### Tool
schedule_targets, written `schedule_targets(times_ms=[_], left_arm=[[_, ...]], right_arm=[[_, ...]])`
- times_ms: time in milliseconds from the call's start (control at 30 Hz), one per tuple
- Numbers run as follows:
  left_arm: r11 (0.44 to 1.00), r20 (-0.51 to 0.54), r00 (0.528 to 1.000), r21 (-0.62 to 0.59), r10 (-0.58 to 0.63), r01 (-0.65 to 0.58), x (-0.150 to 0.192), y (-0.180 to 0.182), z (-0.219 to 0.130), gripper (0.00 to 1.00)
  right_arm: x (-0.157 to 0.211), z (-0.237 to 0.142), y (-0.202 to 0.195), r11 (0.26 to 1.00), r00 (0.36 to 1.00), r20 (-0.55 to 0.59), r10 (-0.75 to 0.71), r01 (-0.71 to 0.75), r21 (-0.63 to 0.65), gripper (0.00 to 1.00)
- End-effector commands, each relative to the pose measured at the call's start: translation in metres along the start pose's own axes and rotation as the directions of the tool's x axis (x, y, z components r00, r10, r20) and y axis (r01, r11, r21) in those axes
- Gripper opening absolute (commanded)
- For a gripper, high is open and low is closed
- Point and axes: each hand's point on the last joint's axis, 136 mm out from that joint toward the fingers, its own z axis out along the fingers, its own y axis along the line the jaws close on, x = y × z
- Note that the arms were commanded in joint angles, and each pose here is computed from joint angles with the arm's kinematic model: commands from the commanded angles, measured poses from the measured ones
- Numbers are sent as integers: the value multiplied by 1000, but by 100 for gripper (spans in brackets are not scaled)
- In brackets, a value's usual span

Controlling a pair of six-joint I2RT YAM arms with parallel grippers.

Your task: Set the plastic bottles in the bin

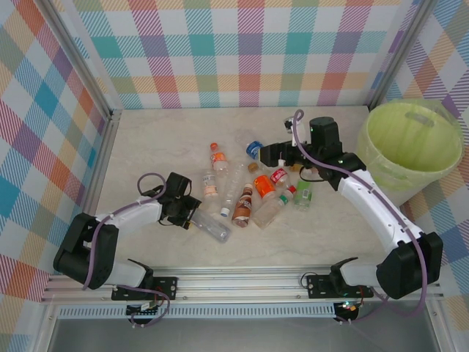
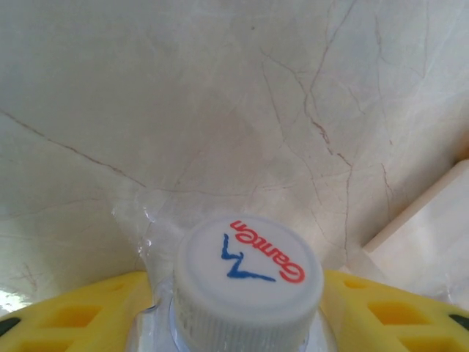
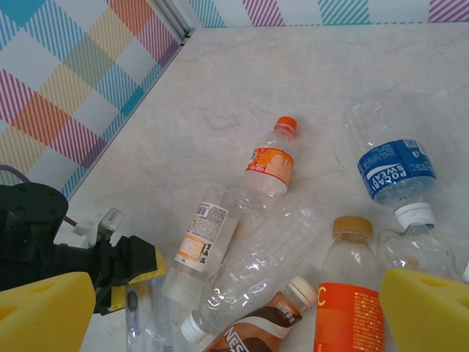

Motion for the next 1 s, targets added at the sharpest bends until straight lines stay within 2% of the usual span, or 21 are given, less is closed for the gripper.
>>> schedule_targets(times_ms=[0, 167, 333, 433, 500, 600, 700, 800, 967], left_arm=[[985, 33, 995, 149, 89, -93, -4, -29, -7, 50], [953, 147, 973, 218, 179, -209, -16, -48, -39, 48], [882, 277, 925, 320, 261, -345, -20, -76, -85, 46], [789, 354, 883, 423, 308, -445, -14, -100, -122, 46], [707, 402, 839, 465, 367, -532, -6, -120, -146, 47], [582, 462, 759, 489, 459, -650, 7, -150, -174, 48], [488, 504, 703, 506, 501, -711, 15, -176, -192, 47], [403, 524, 681, 554, 512, -729, 25, -203, -208, 46], [303, 541, 657, 602, 525, -739, 37, -232, -228, 46]], right_arm=[[-18, 1, 6, 1000, 997, 78, 21, -20, -15, 100], [-29, 8, 24, 988, 988, 119, 102, -86, -130, 100], [-29, 18, 29, 990, 989, 128, 79, -63, -128, 100], [-23, 23, 40, 983, 993, 107, 45, -25, -181, 100], [-14, 28, 53, 972, 997, 82, -3, 22, -234, 100], [2, 34, 79, 940, 996, 42, -84, 93, -329, 100], [17, 43, 107, 898, 988, 11, -151, 142, -418, 100], [31, 57, 125, 879, 979, -12, -205, 179, -441, 100], [42, 74, 139, 867, 974, -32, -225, 185, -462, 100]])
